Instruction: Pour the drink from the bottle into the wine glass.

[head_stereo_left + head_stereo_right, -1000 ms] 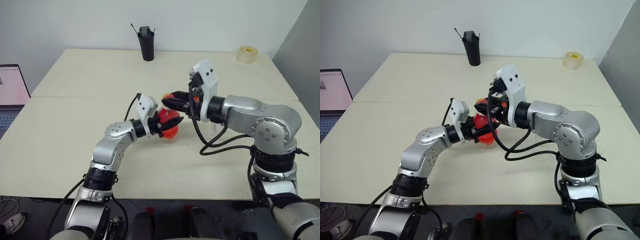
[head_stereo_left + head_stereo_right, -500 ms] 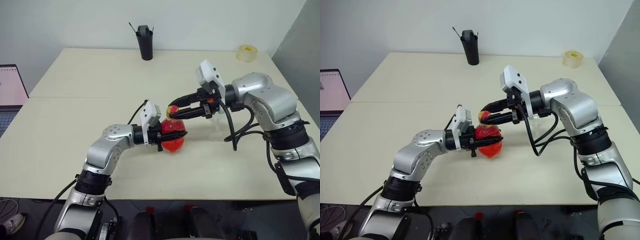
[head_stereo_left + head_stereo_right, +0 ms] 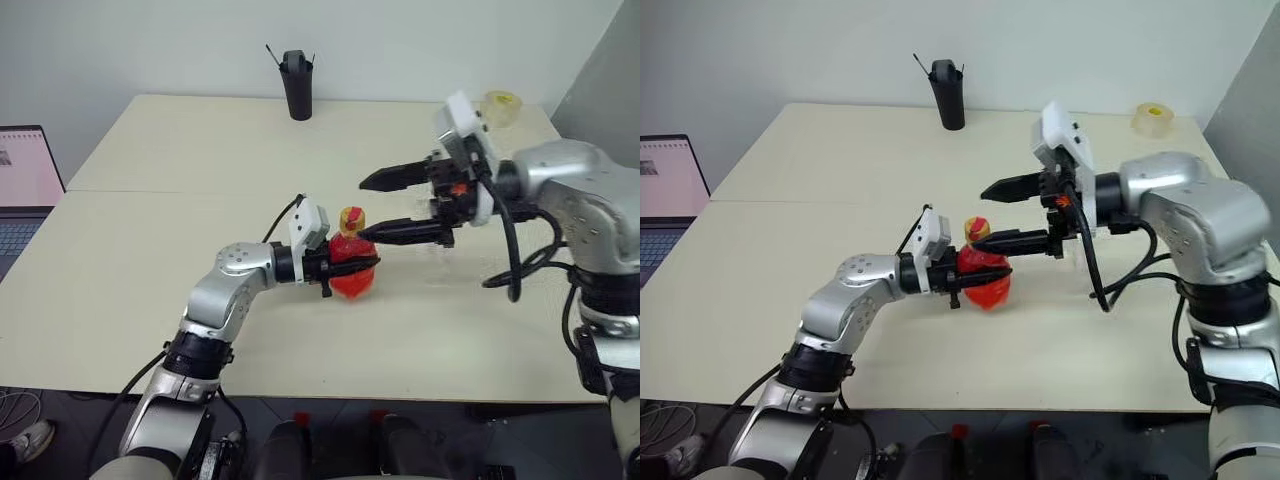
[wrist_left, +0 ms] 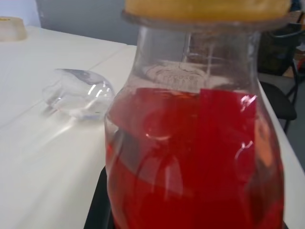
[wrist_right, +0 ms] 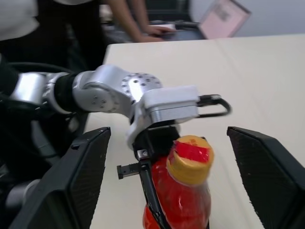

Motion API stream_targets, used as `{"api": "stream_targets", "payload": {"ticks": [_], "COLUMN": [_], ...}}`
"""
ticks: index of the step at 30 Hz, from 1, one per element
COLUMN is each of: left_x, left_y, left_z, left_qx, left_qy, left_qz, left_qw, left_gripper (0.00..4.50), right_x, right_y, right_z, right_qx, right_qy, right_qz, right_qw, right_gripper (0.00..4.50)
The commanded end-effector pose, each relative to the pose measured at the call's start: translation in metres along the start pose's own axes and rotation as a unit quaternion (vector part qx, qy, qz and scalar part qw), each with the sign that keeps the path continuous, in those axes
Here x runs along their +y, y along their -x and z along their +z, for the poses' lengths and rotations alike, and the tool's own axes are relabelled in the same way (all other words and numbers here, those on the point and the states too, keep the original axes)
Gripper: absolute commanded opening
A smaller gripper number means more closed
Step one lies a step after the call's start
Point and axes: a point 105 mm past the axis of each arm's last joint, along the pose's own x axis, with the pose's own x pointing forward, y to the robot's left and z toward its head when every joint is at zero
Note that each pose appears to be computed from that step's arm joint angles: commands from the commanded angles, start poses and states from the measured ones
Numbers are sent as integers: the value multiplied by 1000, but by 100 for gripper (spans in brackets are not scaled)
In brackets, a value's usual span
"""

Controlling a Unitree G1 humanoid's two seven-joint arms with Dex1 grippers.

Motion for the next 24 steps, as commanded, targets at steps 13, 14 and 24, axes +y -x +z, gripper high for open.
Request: {"api": "stream_targets", "payload": {"ticks": [13, 14, 24], "left_x": [37, 37, 33], "left_y": [-23, -24, -34], "left_z": [16, 16, 16], "left_qx": [-20, -20, -22], "left_qy": [-57, -57, -57], "left_qz": [114, 114, 92], "left_qw": [992, 992, 994], "left_gripper": [113, 113, 111], "right_x": [-1, -2, -5], "right_y": [-4, -4, -15], "right_z": [-3, -6, -19], "right_qx": [-51, -51, -77], "right_qy": [-98, -106, -202], "right_qz": [-346, -362, -443], "right_qw": [932, 925, 870], "right_gripper": [403, 403, 403]}}
